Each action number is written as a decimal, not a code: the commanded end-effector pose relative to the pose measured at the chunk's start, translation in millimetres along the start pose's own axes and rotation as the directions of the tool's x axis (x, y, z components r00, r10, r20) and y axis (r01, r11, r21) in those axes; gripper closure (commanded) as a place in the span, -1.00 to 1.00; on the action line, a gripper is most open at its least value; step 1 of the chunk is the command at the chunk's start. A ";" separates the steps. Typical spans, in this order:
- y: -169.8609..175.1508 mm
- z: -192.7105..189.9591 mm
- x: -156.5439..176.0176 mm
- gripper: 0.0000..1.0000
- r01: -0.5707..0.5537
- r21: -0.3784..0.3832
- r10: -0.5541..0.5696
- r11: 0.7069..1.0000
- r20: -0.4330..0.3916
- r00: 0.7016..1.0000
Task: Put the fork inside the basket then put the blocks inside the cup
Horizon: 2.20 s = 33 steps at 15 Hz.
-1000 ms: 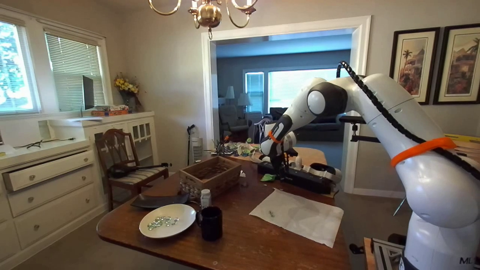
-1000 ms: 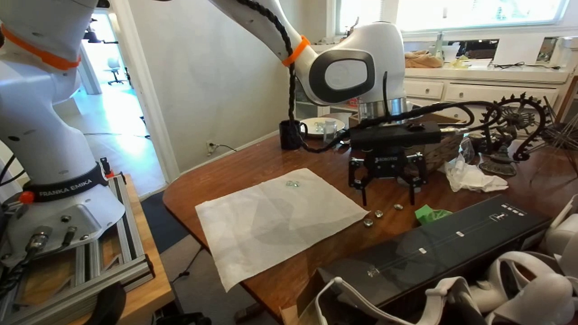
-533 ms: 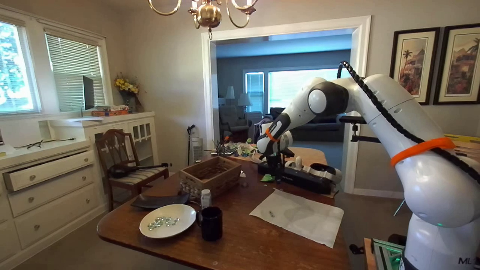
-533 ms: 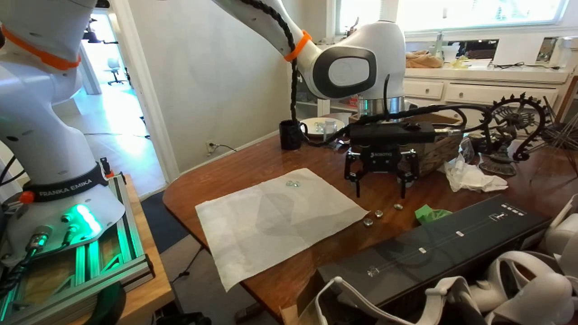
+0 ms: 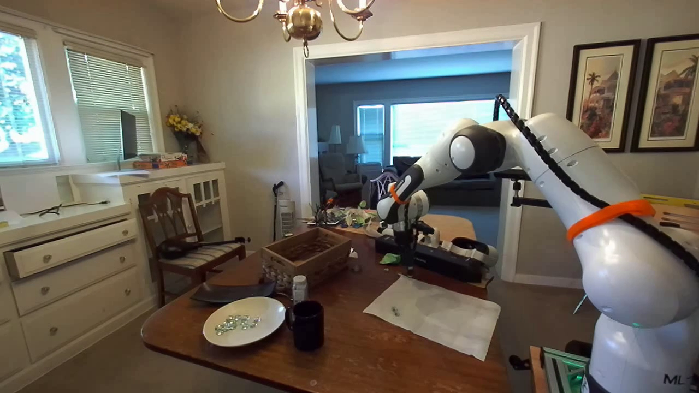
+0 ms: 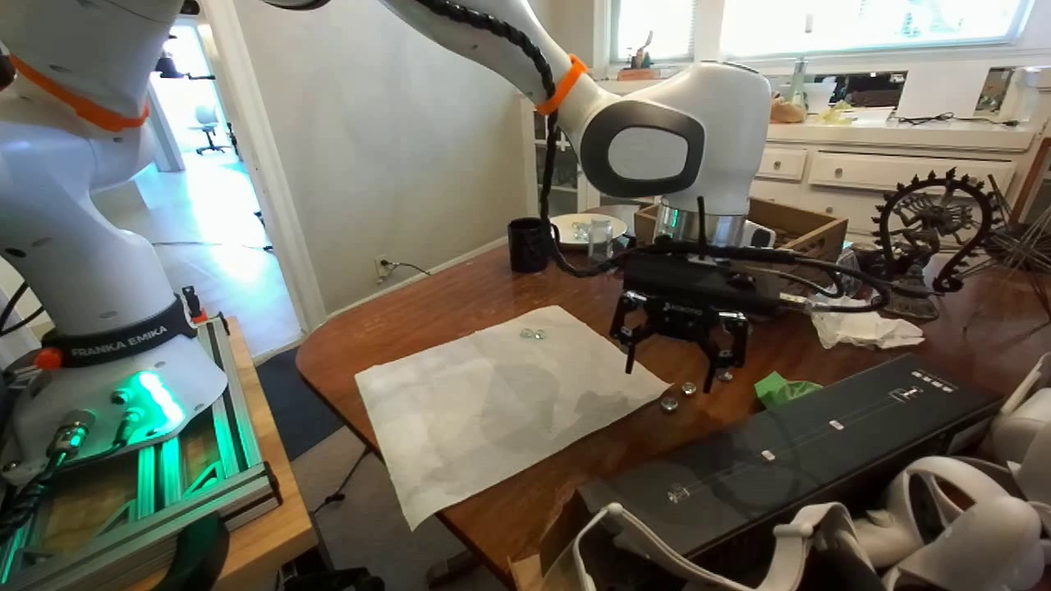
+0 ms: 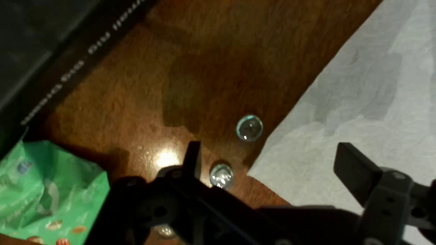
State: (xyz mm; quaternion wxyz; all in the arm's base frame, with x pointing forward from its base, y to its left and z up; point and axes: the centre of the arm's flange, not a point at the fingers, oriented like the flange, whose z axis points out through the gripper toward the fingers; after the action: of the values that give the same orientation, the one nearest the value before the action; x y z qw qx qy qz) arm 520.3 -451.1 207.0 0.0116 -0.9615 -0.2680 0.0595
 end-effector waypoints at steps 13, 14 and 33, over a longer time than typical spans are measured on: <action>22.4 23.2 14.9 -0.33 -0.102 0.026 0.102 0.994 -0.002 0.995; 22.5 23.3 14.7 0.09 -0.105 0.028 0.105 0.994 -0.003 0.994; 41.0 17.5 35.3 -0.13 -0.096 0.008 0.096 0.995 -0.004 0.995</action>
State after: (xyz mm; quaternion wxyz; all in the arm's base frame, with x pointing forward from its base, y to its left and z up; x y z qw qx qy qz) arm 558.0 -466.4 189.2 0.0092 -0.9728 -0.2255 0.0514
